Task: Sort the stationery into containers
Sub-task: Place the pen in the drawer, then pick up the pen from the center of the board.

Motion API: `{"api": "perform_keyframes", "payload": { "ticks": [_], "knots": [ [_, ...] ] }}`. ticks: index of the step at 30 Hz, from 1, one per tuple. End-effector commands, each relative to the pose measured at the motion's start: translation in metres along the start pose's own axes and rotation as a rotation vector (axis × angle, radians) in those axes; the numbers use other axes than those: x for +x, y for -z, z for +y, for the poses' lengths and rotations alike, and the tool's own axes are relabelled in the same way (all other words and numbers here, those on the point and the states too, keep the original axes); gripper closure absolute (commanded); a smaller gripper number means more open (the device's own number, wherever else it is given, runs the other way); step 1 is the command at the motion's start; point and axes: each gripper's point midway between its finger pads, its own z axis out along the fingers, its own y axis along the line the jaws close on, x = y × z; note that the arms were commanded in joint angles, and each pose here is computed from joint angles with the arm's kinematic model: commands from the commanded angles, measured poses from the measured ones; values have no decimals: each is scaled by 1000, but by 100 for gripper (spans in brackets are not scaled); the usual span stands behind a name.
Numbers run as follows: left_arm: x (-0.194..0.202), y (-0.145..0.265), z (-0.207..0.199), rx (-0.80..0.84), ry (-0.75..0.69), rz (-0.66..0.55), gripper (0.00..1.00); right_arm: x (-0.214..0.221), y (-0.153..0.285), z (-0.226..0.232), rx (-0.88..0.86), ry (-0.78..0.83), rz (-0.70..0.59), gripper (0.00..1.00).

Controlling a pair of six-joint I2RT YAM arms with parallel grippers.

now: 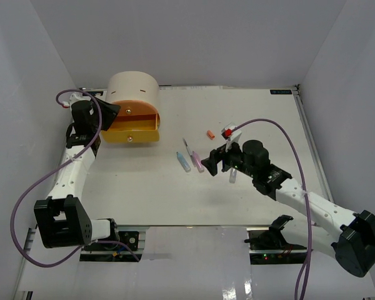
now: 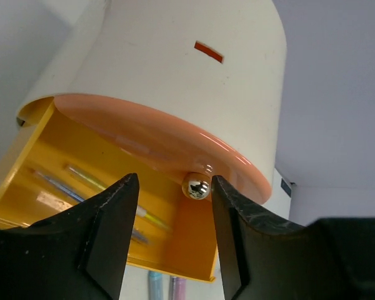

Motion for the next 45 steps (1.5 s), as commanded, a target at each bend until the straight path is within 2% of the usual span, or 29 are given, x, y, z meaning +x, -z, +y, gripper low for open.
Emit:
{"api": "perform_keyframes", "payload": {
  "ticks": [1,6,8,9,14,17,19,22,26,45],
  "knots": [
    [-15,2,-10,24,-18,-38,38,-2,-7,-2,7,22,13,8],
    [-28,8,-7,-25,-87,-68,15,-5,-25,-7,28,27,67,0],
    [-28,12,-6,-42,-123,-54,3,3,-36,-10,41,23,110,5],
    [-32,15,-10,-37,-167,-58,2,-1,-40,-9,44,21,122,9],
    [-29,35,-2,-86,-318,9,2,22,-70,-10,73,5,261,21],
    [-29,55,1,-101,-404,20,2,38,-85,-11,112,-15,337,32],
    [-28,69,2,-101,-448,28,2,55,-95,-12,128,-28,389,44],
    [-19,83,-1,-72,-458,53,2,69,-107,-10,151,-45,440,55],
    [-8,89,-8,-27,-453,97,2,79,-120,-10,188,-49,482,63],
    [3,91,-18,27,-438,143,2,134,-134,-40,358,-47,614,68]
  ]
}}
